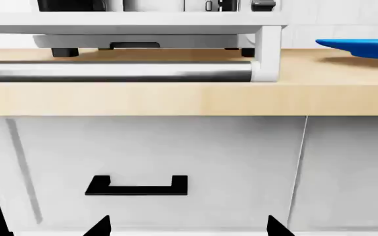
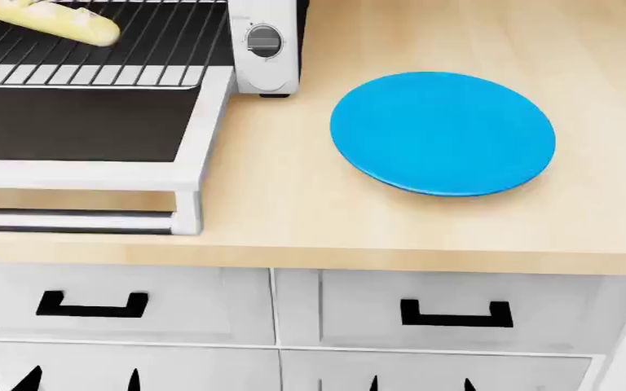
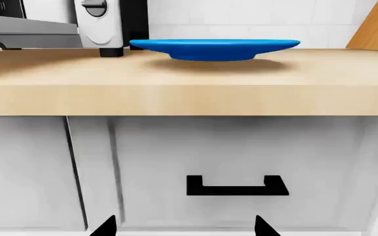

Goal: Pick the baguette from the rack and place it on the plate on the counter.

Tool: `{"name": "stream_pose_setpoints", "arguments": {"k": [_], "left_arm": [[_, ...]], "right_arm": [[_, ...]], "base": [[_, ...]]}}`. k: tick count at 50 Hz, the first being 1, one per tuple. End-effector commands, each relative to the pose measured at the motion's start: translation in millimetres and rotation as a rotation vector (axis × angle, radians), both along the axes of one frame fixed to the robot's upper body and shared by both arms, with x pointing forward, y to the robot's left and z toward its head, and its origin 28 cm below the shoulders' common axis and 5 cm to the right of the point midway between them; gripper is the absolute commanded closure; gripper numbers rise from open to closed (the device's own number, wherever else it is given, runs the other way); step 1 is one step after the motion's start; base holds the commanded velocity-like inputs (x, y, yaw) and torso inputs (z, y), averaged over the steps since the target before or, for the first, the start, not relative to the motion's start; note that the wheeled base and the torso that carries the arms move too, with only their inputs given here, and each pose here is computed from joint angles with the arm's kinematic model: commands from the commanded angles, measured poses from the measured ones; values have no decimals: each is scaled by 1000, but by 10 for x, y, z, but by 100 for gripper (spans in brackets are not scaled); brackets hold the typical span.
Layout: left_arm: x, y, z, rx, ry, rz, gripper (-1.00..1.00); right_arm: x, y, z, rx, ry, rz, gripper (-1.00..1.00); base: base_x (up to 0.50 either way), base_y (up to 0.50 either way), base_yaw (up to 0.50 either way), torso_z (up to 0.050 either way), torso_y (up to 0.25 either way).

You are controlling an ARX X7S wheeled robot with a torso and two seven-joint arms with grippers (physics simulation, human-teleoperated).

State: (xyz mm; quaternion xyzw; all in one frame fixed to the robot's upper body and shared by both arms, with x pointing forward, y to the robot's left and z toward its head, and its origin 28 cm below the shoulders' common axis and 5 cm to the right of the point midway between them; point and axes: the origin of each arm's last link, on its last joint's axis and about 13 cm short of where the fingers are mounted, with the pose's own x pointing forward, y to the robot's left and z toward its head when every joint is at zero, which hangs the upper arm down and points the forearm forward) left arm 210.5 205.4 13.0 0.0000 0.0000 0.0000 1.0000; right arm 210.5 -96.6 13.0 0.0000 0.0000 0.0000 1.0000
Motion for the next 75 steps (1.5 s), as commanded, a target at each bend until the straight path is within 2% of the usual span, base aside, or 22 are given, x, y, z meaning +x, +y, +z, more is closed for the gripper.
{"name": "stream_pose_setpoints", "arguments": {"k": [1,14,15,16,17,18,23,29,30,32,44,57,60,62,75], "left_arm": [[0,24,0,0,0,11,-100],[-25,-27,1,42,5,9,-100],[-28,-29,9,62,0,11,-100],[-31,-29,32,41,-31,3,-100],[-32,-27,29,57,-4,11,-100],[-50,-25,64,94,-62,-12,-100],[-80,48,313,73,-88,1,-100],[-140,83,617,106,-122,-13,-100],[-123,139,923,152,-171,-28,-100],[-170,131,1088,164,-171,-31,-100],[-177,162,1246,183,-186,-34,-100],[-181,227,1458,222,-206,-18,-100],[-180,239,1502,227,-215,-13,-100],[-175,239,1517,232,-218,-11,-100],[-150,253,1603,238,-238,-1,-100]], "right_arm": [[0,-23,0,0,0,-13,-100],[-15,-8,-30,9,4,8,-100],[-18,-13,-29,9,3,5,-100],[-22,-13,-24,8,1,5,-100],[-25,-14,-17,8,-1,4,-100],[-26,-17,0,5,-4,2,-100],[-37,-49,156,-15,-29,5,-100],[-30,-84,302,-32,-48,-10,-100],[-62,-152,539,-72,-80,-31,-100],[-67,-155,599,-80,-89,-31,-100],[-82,-185,755,-98,-100,-32,-100],[-99,-241,1255,-261,-152,-50,-100],[-76,-236,1331,-333,-153,-66,-100],[-86,-234,1384,-302,-171,-59,-100],[-66,-212,1403,-313,-168,-46,-100]], "base": [[0,0,0,0,0],[0,0,0,0,0],[0,0,0,0,0],[0,0,0,0,0],[0,0,0,0,0],[0,0,0,32,0],[0,0,0,50,25],[0,0,0,50,25],[0,0,0,50,25],[0,0,0,50,23],[0,0,0,50,25],[0,0,0,50,25],[0,167,0,50,25],[0,500,0,50,25],[0,500,0,50,25]]}}
